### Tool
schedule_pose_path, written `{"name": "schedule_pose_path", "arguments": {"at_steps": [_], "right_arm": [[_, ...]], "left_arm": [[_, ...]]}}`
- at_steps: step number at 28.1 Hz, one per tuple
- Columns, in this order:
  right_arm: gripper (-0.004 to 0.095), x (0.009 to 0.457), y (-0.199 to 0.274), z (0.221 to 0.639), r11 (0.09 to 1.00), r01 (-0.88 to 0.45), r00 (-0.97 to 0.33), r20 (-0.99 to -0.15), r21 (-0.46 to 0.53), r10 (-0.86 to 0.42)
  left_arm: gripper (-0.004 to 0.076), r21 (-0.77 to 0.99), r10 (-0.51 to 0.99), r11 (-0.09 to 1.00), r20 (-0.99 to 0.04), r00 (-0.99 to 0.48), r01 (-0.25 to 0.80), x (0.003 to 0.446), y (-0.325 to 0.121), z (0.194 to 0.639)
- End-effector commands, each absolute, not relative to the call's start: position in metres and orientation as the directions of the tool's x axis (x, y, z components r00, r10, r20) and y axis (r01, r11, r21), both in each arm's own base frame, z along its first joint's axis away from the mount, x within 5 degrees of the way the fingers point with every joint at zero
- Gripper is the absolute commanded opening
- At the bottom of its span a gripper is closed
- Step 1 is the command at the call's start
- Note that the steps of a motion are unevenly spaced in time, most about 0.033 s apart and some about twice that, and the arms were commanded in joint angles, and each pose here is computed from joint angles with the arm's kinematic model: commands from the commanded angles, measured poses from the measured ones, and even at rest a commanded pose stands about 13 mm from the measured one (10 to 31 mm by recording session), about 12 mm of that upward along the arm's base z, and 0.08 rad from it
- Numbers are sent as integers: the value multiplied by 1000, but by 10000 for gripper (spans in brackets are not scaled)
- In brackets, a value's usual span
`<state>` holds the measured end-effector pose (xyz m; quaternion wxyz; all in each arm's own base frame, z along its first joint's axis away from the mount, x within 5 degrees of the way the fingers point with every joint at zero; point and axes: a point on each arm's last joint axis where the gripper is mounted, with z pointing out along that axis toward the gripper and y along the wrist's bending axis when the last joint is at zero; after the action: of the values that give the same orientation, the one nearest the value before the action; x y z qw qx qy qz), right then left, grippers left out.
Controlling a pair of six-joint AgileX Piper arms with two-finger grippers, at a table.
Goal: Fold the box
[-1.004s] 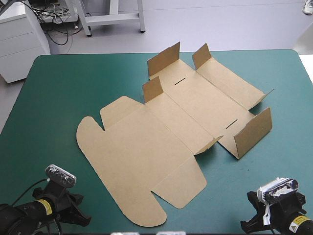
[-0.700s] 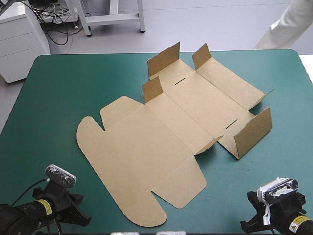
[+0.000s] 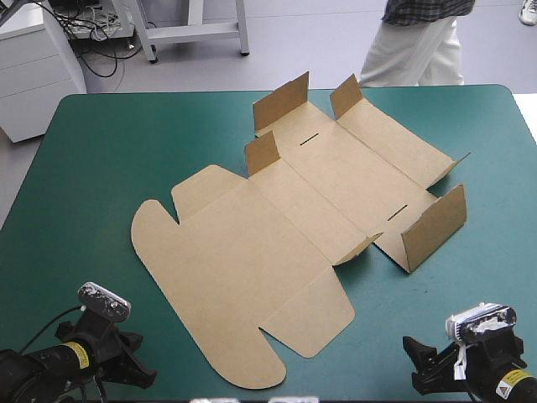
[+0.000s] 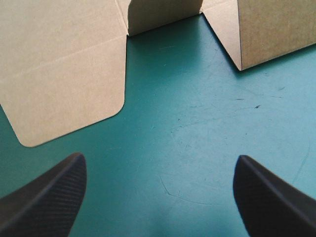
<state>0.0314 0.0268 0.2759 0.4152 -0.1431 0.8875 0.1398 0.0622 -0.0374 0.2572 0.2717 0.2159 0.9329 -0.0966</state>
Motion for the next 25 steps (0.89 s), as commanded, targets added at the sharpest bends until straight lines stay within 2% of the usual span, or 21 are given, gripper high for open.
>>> {"name": "schedule_pose_path", "arguments": {"at_steps": [1,3,4,10,16,22,25], "right_arm": [[829,36,30,289,913,-279,-608,-791,298,72],[829,35,32,290,877,-192,-643,-732,440,226],[829,35,33,291,865,-176,-649,-716,469,256],[829,37,36,296,814,-156,-632,-690,560,353],[829,50,41,302,693,-58,-640,-559,719,527],[829,77,43,306,659,-28,-591,-544,752,596],[829,92,45,300,662,26,-620,-507,749,598]], "left_arm": [[-32,-74,327,887,-594,-735,455,66,-40,265],[-32,-74,327,887,-594,-735,455,66,-40,265],[-32,-74,327,887,-594,-735,455,66,-40,265],[-32,-74,327,887,-594,-735,455,66,-40,265],[-32,-108,314,883,-587,-746,456,64,-42,265],[-32,-101,312,884,-598,-738,456,65,-42,266],[-32,-101,311,884,-601,-736,456,65,-42,266]]}}
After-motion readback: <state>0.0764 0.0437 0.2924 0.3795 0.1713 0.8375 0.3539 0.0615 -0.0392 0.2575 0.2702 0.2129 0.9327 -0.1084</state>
